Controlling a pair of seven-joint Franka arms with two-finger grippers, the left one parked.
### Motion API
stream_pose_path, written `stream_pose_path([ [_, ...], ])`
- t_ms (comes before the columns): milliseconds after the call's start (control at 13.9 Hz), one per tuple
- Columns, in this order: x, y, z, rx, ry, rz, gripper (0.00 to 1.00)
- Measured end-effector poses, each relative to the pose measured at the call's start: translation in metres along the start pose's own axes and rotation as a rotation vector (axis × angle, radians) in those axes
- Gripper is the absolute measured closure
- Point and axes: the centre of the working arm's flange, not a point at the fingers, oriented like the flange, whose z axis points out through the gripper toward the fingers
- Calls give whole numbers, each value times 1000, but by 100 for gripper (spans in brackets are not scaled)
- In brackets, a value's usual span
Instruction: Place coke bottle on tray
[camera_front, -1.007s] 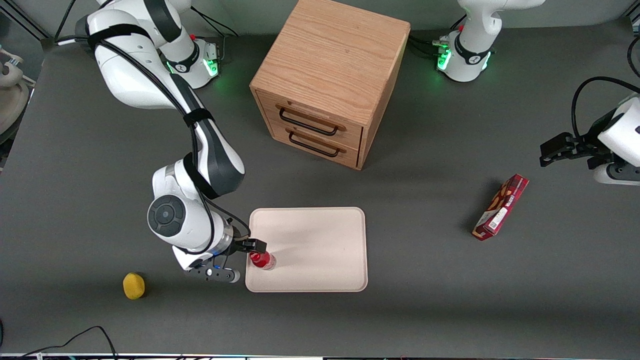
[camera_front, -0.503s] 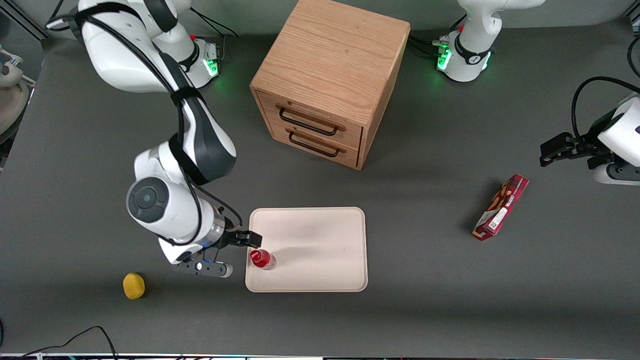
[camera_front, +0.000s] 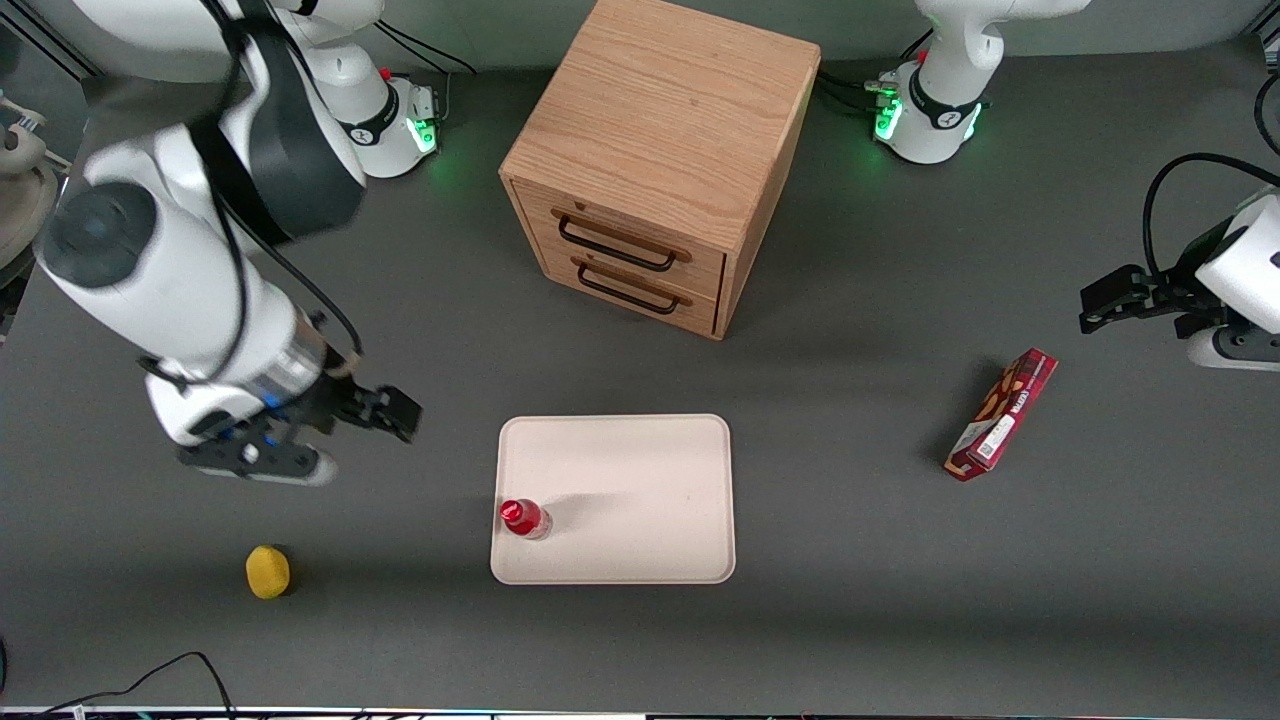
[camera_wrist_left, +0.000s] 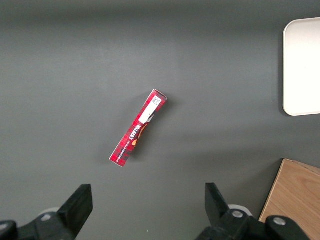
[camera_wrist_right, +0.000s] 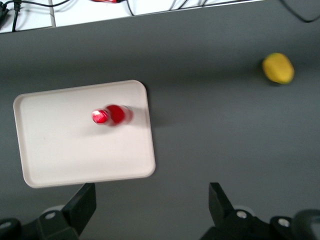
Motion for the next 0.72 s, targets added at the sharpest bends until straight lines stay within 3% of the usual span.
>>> stream_pose_path([
  [359,-29,136,-60,-29,7,-40,0],
  [719,-51,166,-56,-25,40,-97,0],
])
